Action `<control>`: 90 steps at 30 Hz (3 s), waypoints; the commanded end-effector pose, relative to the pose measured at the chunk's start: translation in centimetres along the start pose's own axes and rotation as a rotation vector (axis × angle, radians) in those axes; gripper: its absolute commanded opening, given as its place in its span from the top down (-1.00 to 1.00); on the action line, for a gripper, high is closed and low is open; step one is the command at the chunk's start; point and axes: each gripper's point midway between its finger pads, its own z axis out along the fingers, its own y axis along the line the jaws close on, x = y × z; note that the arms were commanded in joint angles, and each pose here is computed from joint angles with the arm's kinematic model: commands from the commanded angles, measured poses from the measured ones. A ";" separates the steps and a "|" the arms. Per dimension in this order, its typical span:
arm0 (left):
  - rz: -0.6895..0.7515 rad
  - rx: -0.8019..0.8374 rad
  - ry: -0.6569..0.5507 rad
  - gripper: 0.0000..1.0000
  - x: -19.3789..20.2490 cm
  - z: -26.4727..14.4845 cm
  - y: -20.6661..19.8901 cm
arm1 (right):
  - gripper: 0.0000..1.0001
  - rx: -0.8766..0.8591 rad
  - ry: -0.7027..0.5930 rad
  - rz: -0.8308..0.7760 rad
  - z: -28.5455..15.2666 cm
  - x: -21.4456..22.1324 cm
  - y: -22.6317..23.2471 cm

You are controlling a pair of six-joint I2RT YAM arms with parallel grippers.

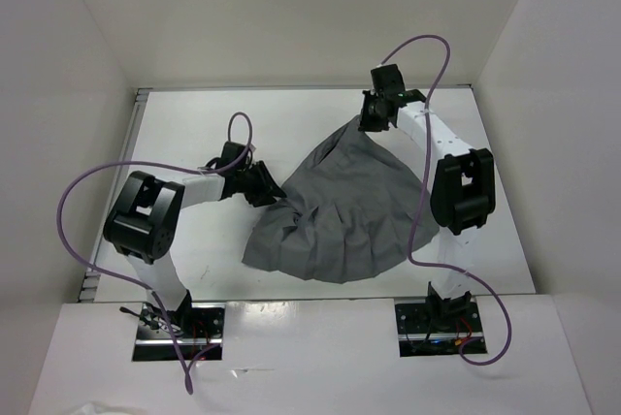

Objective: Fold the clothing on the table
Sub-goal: Flatten the skirt out

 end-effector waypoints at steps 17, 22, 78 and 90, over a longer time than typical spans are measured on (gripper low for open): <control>0.001 0.111 -0.051 0.65 -0.6 4.8 -2.5 | 1.00 0.001 -0.041 0.007 -2.6 -1.2 -1.5; 0.032 0.150 -0.133 0.99 -3.6 3.1 -4.0 | 1.00 0.063 -0.067 0.025 -3.3 -1.4 -3.0; -0.009 -0.033 -0.370 -0.39 -13.5 -10.6 -1.8 | 1.00 -0.113 0.014 0.293 -3.4 0.8 -6.0; 0.157 0.244 -0.222 0.70 -14.2 -3.1 -5.3 | 1.00 -0.114 0.035 0.277 -3.1 1.3 -6.1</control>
